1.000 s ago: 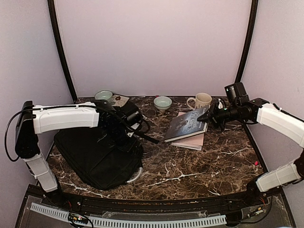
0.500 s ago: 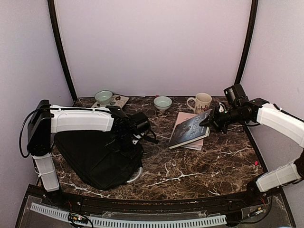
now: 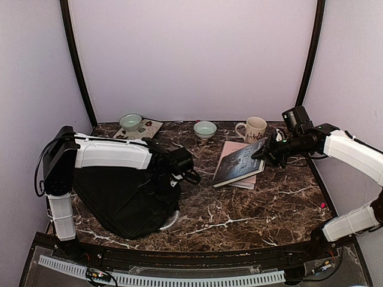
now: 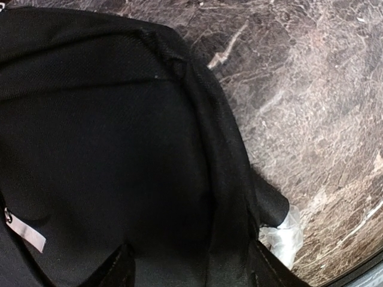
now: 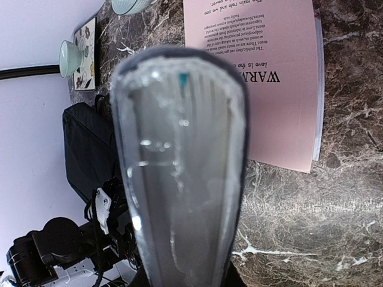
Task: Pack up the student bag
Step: Pick up the student bag from the center of the board.
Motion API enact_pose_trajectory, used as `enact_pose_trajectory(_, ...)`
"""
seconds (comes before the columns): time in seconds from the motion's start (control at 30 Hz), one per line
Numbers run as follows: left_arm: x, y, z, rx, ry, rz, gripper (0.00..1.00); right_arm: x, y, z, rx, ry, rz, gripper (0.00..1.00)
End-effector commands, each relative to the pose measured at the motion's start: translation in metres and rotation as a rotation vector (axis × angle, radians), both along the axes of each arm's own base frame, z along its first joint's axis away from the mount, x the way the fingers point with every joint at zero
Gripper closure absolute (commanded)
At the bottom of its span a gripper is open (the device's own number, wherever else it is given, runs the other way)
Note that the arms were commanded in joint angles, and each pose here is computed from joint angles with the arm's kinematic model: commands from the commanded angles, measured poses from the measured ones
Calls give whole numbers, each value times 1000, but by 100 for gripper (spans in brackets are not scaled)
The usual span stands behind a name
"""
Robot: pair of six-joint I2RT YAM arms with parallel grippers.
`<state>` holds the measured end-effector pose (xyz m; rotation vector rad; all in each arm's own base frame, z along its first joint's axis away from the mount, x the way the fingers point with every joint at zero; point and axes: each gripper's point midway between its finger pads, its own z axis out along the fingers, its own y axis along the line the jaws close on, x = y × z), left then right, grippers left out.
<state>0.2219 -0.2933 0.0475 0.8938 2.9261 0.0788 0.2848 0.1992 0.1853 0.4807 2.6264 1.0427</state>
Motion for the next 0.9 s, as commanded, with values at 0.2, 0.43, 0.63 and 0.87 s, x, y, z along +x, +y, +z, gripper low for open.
enact_pose_trajectory(0.2, 10, 22, -1, 130, -72, -5, 75, 15, 9, 34, 69, -134, 16, 100)
enact_pose_trajectory(0.43, 16, 9, 20, 42, -113, -2, 100, 17, 9, 32, 67, -137, 18, 100)
enact_pose_trajectory(0.63, 35, -14, 94, -105, -228, 30, 100, 18, 10, 39, 66, -160, 26, 100)
enact_pose_trajectory(0.87, 46, -26, 156, -189, -305, 23, 100, 19, 15, 43, 89, -179, 49, 100)
